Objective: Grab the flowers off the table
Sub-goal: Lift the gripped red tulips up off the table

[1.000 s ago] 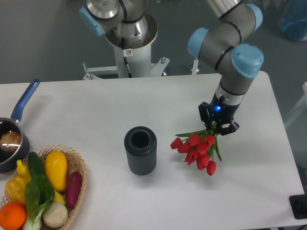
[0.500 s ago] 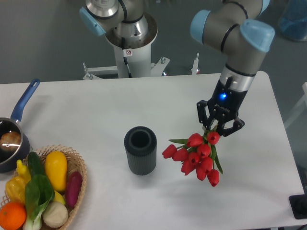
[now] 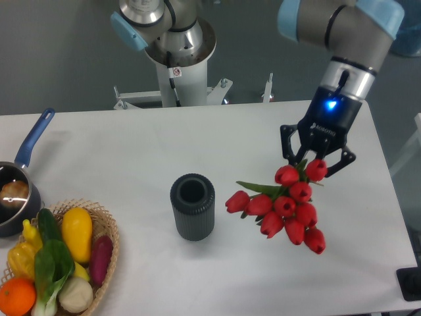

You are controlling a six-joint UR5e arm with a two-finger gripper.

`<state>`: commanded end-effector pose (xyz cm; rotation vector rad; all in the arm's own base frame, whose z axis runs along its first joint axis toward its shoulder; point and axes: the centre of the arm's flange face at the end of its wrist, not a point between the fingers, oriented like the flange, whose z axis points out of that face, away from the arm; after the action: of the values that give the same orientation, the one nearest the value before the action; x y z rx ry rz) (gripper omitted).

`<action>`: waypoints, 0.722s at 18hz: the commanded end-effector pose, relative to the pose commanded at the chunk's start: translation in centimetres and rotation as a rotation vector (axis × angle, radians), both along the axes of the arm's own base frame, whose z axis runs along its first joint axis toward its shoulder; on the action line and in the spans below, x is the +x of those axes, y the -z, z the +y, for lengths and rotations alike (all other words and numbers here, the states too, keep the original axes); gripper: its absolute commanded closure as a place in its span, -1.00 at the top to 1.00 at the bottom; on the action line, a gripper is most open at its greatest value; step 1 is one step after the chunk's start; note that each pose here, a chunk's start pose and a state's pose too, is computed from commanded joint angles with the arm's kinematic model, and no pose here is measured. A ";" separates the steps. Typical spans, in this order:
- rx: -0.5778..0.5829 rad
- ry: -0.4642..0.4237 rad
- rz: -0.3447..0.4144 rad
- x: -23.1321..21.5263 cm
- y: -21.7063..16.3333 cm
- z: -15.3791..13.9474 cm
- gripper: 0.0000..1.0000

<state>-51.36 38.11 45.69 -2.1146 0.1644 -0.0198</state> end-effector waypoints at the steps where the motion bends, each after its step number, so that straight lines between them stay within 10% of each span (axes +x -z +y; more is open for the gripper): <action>1: 0.003 0.000 -0.002 0.0 0.0 0.0 -0.40; 13: 0.029 -0.001 -0.015 0.1 -0.1 -0.5 -0.40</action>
<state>-51.23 37.59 45.83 -2.0847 0.1536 -0.0322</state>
